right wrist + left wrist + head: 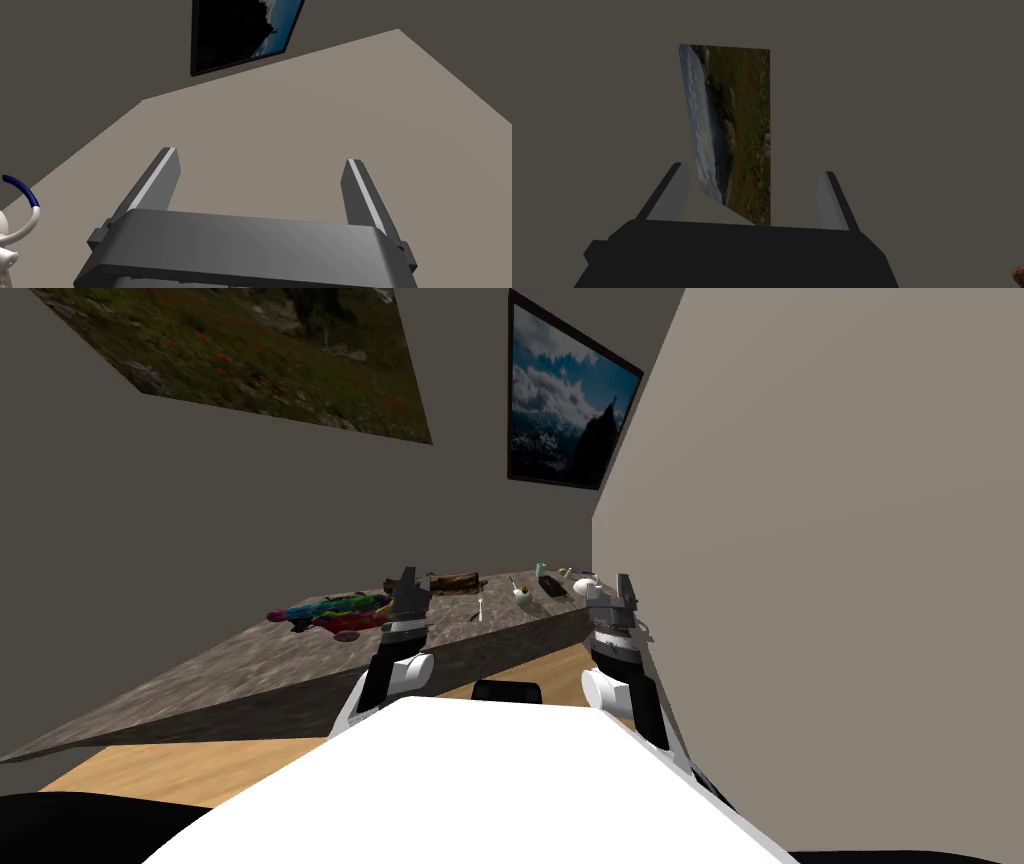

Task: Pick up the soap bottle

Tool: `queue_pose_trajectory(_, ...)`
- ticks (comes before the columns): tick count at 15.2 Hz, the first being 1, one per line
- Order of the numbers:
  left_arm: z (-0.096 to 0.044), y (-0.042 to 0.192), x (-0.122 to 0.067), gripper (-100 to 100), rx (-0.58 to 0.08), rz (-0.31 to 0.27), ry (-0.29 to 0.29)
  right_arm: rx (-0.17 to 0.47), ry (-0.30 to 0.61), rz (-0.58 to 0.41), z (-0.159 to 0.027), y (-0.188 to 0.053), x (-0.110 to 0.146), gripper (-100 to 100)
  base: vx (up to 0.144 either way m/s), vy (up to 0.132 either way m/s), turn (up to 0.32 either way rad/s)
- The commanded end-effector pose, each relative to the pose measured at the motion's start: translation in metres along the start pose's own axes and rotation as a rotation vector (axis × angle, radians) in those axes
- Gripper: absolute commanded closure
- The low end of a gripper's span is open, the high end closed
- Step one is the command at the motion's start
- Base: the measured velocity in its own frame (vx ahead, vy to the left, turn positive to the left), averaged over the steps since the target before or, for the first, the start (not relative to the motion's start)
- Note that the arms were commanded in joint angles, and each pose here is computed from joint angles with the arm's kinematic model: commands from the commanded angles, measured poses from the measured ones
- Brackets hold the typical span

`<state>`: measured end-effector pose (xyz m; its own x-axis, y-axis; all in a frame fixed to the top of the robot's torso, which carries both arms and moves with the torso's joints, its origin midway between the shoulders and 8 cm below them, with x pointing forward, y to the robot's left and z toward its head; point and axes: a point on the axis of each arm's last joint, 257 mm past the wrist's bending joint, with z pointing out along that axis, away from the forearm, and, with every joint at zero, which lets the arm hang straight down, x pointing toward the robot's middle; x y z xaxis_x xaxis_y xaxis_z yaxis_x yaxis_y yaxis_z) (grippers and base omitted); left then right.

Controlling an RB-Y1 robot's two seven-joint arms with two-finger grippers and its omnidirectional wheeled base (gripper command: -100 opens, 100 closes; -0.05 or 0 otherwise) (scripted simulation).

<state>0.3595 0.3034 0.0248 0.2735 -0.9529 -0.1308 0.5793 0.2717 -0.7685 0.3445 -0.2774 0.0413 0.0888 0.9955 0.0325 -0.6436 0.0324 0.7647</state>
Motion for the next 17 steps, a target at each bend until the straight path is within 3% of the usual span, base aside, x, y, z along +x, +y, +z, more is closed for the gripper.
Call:
queue_pose_trajectory(1, 0.0, 0.0, 0.0, 0, 0.0, 0.0, 0.0, 0.01, 0.027, -0.008, -0.002, -0.003, 0.003, -100, 0.0, -0.004, 0.054)
queue_pose_trajectory(17, 0.0, 0.0, 0.0, 0, 0.0, 0.0, 0.0, 0.149, 0.302, -0.085, -0.031, -0.048, 0.029, -100, 0.004, -0.023, 0.116)
